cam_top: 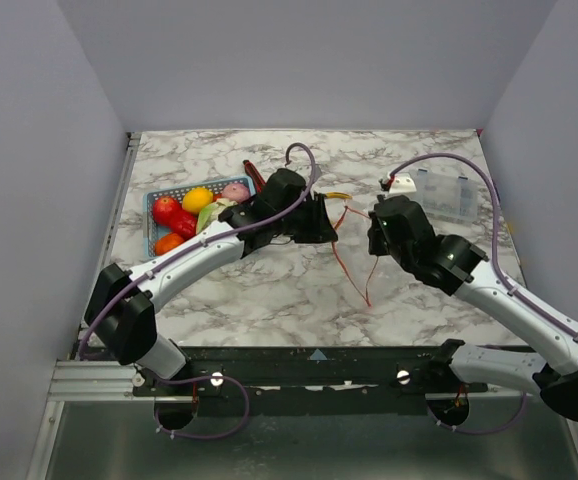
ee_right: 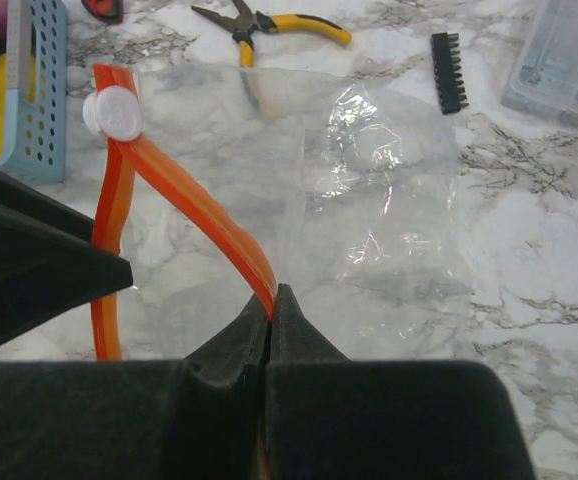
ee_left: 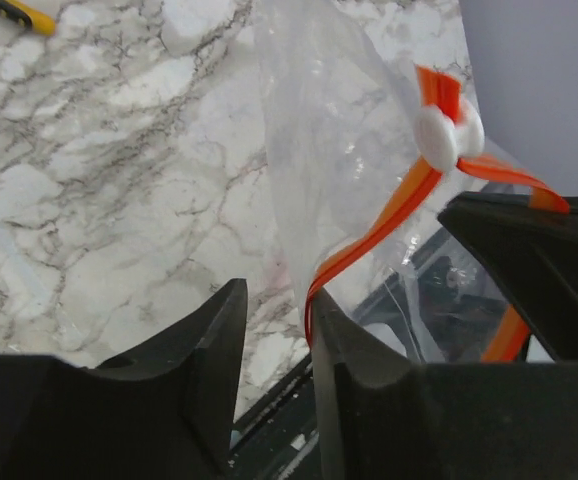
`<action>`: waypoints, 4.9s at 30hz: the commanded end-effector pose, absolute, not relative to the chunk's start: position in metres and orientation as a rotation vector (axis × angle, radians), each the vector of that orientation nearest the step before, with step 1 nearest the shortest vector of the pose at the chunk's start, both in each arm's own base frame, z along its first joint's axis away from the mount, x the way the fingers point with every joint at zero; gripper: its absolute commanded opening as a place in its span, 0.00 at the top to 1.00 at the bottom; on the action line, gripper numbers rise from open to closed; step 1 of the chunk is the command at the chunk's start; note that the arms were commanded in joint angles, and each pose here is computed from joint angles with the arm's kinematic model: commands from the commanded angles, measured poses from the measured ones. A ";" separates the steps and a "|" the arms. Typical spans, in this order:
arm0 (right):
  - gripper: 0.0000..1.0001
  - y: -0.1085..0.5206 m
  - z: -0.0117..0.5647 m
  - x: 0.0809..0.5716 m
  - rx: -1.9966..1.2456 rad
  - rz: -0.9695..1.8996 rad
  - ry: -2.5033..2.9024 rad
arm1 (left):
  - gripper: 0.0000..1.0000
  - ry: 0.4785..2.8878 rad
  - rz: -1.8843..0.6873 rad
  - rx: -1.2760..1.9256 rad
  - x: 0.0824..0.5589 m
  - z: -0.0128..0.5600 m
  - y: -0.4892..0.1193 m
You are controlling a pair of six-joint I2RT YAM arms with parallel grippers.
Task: Place the food in the zip-top bag and seal the zipper
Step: Open the zipper of the food storage bag at the center of the board, then pick up the fake vegetable from the bin.
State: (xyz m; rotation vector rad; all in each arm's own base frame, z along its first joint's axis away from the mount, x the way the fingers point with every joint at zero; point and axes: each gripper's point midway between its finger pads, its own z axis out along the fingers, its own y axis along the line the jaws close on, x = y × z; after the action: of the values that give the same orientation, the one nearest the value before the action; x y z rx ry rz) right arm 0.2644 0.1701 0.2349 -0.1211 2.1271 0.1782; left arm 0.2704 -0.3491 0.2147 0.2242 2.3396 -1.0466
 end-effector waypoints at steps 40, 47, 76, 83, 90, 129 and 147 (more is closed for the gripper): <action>0.94 0.188 0.196 0.254 -0.097 0.250 2.285 | 0.88 2.267 -1.233 0.081 0.241 0.212 -0.391; 0.71 0.187 0.178 0.237 -0.118 0.298 2.333 | 1.00 2.257 -1.271 0.069 0.242 0.217 -0.386; 1.00 0.161 0.178 0.248 0.073 0.217 2.214 | 0.21 2.152 -0.828 0.222 0.233 0.244 -0.278; 1.00 0.157 0.174 0.249 0.037 0.182 2.208 | 0.19 2.034 -0.656 0.093 0.247 0.261 -0.212; 1.00 0.155 0.171 0.250 0.043 0.159 2.215 | 0.17 2.091 -0.654 -0.151 0.251 0.228 -0.185; 1.00 0.205 0.162 0.260 -0.361 0.089 2.480 | 0.14 2.433 -0.278 -0.519 0.320 0.229 -0.081; 1.00 0.263 0.140 0.262 -0.414 0.412 2.603 | 0.24 2.490 -0.251 -0.849 0.327 0.182 -0.006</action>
State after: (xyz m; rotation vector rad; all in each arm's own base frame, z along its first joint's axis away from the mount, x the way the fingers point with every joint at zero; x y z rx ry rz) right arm 0.2612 0.2497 0.1368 -0.4134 2.5952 0.3098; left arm 0.3172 -0.0196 0.1878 -0.8322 2.4584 -0.3364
